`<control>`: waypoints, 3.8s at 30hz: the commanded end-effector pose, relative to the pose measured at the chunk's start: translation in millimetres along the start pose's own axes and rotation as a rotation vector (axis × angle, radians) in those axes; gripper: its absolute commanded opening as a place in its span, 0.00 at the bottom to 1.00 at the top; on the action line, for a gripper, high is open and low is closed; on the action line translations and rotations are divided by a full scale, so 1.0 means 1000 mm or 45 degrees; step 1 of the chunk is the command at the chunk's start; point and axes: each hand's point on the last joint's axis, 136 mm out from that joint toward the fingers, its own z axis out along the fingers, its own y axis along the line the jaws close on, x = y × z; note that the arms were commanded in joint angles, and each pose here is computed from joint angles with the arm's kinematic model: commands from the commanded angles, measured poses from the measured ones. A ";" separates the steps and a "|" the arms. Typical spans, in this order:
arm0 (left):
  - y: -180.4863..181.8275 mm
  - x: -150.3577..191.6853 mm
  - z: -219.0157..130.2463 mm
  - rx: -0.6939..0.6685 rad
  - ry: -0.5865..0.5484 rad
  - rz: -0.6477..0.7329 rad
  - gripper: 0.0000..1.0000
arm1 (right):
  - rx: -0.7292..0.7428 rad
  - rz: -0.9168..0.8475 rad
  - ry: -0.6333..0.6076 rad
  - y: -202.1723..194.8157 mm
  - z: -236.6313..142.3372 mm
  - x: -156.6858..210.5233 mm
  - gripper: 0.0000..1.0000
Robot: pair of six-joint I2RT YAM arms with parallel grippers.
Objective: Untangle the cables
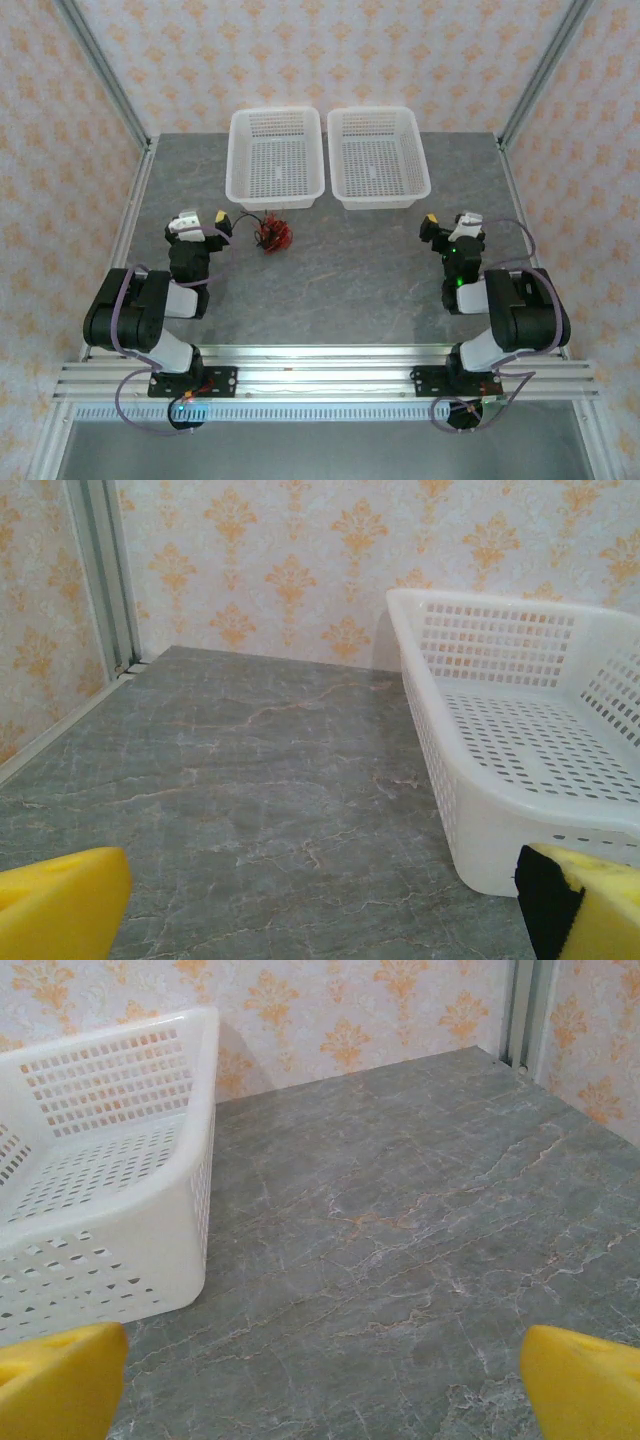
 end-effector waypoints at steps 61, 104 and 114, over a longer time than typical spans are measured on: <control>-0.147 -0.014 -0.066 0.332 0.784 -0.343 0.83 | 0.108 0.345 0.632 0.025 -0.067 -0.056 0.97; -0.204 0.059 -0.056 0.431 0.847 0.047 0.00 | -0.104 0.371 0.636 0.048 -0.098 -0.061 0.95; -0.271 -0.012 -0.138 0.955 0.779 -0.347 0.00 | -0.547 0.419 0.727 0.127 -0.136 -0.060 0.92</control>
